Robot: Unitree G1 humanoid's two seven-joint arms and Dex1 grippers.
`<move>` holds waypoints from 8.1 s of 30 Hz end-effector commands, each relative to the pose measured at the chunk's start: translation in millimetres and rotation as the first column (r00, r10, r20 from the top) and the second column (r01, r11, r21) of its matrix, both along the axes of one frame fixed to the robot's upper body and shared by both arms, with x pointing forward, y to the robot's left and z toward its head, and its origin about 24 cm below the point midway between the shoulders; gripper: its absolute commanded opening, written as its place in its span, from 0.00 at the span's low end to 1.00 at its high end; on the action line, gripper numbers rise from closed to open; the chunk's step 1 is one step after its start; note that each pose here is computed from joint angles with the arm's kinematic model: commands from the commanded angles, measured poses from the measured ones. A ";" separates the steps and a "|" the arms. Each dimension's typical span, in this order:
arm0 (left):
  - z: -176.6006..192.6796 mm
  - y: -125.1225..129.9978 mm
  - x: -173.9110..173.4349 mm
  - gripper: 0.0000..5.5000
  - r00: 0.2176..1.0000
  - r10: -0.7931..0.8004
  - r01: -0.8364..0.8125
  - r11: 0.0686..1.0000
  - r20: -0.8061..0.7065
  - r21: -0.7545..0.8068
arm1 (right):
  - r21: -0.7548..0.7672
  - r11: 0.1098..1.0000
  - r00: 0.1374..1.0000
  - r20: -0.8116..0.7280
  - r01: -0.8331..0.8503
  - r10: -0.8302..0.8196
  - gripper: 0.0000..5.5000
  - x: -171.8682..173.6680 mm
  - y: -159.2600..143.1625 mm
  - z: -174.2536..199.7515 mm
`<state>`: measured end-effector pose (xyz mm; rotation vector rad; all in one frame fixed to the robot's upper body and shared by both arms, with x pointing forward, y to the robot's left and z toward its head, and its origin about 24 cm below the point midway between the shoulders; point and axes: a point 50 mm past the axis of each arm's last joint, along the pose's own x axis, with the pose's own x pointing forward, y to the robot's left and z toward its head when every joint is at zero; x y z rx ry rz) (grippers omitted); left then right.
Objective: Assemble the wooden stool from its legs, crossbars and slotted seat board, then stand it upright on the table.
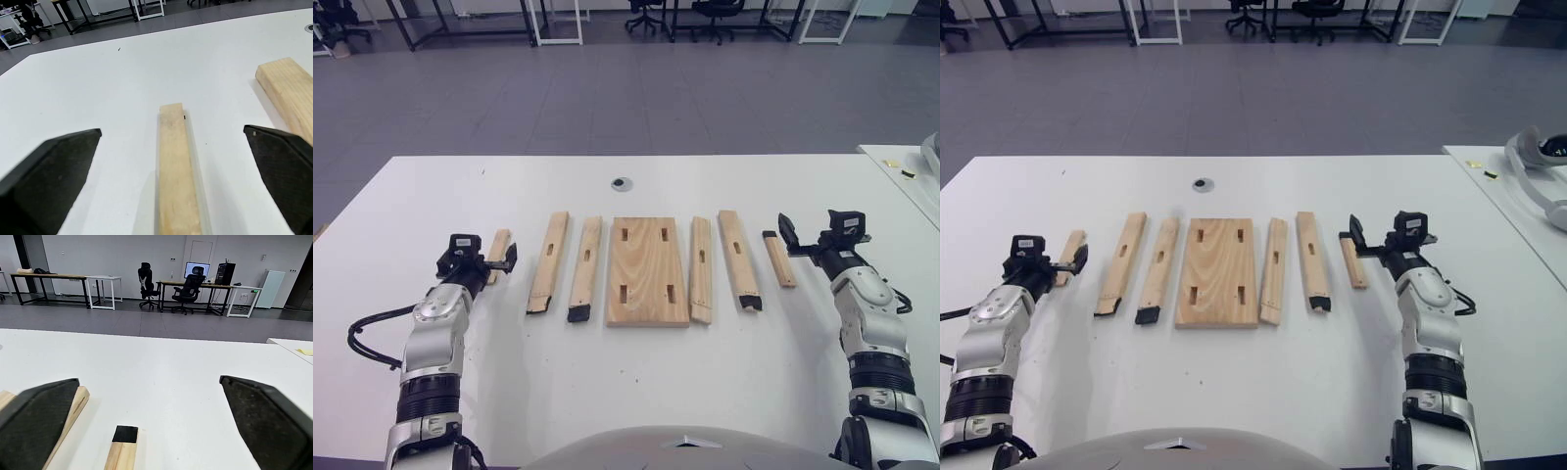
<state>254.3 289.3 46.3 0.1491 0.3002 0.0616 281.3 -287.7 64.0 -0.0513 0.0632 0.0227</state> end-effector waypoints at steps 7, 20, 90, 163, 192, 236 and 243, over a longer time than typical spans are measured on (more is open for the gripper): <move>-6.8 5.8 -4.8 0.97 0.997 -0.002 0.002 1.000 -0.077 0.008 | -0.022 1.000 1.000 -0.007 -0.002 0.001 0.98 2.7 1.6 1.2; -29.6 6.4 -19.0 0.76 0.968 0.026 -0.039 0.998 -0.250 -0.047 | -0.031 1.000 1.000 -0.006 -0.002 0.002 0.98 3.3 1.3 1.5; 75.7 -146.4 54.3 0.50 0.742 -0.539 0.526 0.837 0.399 0.153 | 0.690 0.721 0.991 0.047 0.062 -0.129 0.08 -22.7 111.2 68.5; 58.5 -151.2 47.8 0.50 0.753 -0.532 0.502 0.845 0.387 0.185 | 0.159 0.985 0.835 -0.532 -0.067 0.143 0.76 -65.2 109.8 -31.4; 54.2 -151.4 55.1 0.50 0.850 -0.348 0.518 0.691 0.395 -0.505 | -0.111 0.908 0.890 -0.278 -0.404 0.362 0.38 -34.6 101.8 -9.2; 118.8 -127.0 -46.7 0.18 0.977 0.032 0.155 0.582 0.213 -0.798 | -0.188 0.951 0.967 -0.125 -0.245 0.224 0.60 -71.7 67.5 -20.8; 112.5 -117.5 -47.1 0.18 0.974 0.044 0.129 0.699 0.222 -0.703 | -0.118 0.961 0.968 -0.049 -0.250 0.246 0.60 -62.4 56.0 -2.8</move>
